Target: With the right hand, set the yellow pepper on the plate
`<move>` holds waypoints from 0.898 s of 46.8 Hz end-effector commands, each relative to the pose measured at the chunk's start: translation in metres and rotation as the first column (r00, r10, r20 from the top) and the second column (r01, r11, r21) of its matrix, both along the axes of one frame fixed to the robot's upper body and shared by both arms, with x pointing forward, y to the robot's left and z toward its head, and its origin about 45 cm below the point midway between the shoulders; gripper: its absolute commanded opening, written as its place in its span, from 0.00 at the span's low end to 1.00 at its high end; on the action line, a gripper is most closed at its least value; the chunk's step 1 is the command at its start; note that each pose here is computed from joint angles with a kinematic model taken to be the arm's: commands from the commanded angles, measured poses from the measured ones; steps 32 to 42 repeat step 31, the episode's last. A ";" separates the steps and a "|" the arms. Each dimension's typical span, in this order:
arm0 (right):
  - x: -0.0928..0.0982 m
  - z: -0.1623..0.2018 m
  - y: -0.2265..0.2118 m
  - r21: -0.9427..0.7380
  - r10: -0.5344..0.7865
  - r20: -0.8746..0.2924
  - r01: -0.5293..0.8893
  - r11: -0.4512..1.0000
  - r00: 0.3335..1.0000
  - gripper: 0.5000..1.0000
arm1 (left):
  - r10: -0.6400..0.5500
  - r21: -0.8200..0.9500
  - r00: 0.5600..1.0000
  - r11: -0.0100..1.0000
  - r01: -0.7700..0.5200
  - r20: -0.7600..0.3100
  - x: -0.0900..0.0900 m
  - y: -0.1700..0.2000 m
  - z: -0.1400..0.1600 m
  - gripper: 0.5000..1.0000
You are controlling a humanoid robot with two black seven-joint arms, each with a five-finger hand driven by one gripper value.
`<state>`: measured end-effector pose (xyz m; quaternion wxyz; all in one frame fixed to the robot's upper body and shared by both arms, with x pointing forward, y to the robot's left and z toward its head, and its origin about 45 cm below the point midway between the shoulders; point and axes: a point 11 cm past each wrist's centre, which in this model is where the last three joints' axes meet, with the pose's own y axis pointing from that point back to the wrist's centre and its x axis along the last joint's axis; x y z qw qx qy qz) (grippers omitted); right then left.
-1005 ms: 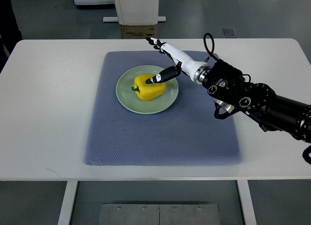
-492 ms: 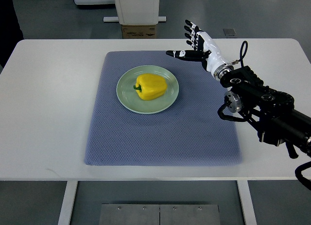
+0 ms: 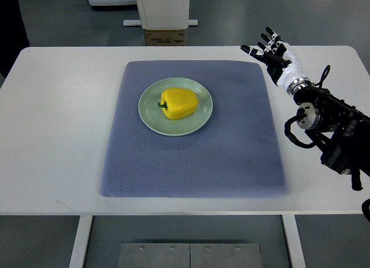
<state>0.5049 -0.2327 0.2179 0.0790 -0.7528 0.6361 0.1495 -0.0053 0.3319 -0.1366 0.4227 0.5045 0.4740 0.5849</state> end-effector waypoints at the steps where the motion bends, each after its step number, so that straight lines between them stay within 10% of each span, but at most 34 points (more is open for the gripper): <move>1: -0.002 -0.005 -0.023 0.028 -0.039 -0.017 0.040 0.999 0.999 1.00 | 0.001 0.000 1.000 1.000 -0.001 0.000 0.000 0.000 0.000 1.00; 42: -0.028 -0.050 -0.055 0.070 -0.106 -0.103 0.113 0.991 0.989 1.00 | 0.000 0.000 1.000 1.000 0.000 0.000 0.000 0.000 0.000 1.00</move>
